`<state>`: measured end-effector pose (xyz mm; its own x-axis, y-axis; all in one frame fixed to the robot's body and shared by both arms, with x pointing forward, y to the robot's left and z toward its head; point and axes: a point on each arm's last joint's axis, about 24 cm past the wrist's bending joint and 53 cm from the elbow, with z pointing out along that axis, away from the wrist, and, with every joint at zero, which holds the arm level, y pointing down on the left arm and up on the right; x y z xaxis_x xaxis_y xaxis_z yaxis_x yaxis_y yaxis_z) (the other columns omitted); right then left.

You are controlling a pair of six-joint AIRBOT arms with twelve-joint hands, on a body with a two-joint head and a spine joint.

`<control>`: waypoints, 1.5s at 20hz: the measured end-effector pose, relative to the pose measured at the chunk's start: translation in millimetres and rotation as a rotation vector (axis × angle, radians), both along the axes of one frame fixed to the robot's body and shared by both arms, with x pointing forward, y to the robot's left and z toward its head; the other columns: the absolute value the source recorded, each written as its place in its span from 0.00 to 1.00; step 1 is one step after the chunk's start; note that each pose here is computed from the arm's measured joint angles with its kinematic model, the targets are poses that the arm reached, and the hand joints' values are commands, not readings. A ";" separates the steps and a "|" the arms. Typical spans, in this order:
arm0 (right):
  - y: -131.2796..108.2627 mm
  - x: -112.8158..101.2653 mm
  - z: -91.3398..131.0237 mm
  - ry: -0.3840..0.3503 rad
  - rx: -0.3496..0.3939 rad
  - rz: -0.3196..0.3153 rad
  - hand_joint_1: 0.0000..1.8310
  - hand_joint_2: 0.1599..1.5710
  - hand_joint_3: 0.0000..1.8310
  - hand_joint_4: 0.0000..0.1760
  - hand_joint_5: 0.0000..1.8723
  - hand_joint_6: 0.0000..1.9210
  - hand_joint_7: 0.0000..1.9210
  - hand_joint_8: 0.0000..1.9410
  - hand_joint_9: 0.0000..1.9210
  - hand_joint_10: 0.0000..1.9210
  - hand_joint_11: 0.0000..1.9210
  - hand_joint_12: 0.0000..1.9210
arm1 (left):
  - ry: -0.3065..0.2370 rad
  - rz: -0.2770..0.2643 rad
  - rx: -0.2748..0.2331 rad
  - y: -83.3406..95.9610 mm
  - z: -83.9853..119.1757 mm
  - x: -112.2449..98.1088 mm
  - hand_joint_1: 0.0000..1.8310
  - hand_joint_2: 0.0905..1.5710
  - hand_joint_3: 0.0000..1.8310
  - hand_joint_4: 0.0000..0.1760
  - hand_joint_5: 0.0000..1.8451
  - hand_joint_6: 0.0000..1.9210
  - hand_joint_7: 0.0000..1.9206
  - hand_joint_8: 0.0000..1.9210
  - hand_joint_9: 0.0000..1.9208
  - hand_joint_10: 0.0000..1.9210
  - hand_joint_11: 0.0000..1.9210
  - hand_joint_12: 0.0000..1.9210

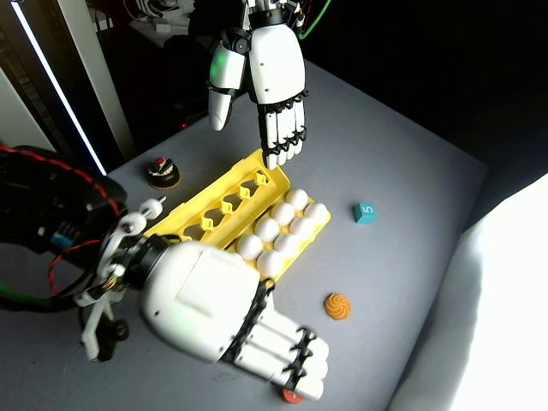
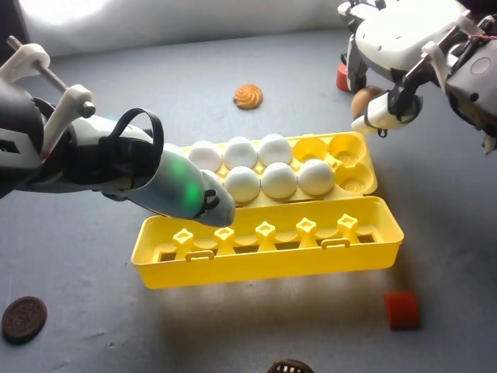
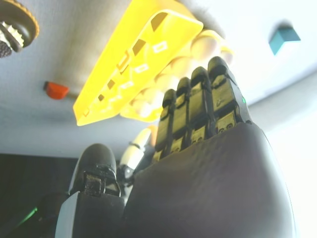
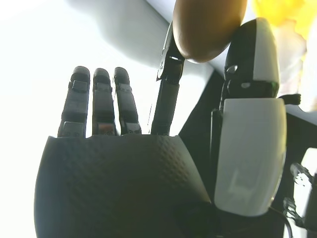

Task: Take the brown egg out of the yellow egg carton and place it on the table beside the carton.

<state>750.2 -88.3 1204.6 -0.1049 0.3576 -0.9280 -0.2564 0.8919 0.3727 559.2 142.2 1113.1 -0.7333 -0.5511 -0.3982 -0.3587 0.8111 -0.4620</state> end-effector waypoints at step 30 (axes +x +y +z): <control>-65.2 -2.4 -56.4 0.047 -0.145 -0.092 0.41 0.51 0.00 0.35 0.45 0.00 0.00 0.00 0.00 0.00 0.00 0.00 | 0.000 0.002 0.000 0.5 0.2 0.6 0.00 0.79 0.00 0.00 0.04 0.01 0.02 0.01 0.01 0.00 0.00 0.00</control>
<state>747.8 -153.4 1148.1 -0.1224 0.2301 -0.9654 -0.1561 0.9562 0.2477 559.8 142.8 1113.2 -0.7322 -0.5525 -0.3982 -0.3601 0.8103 -0.4622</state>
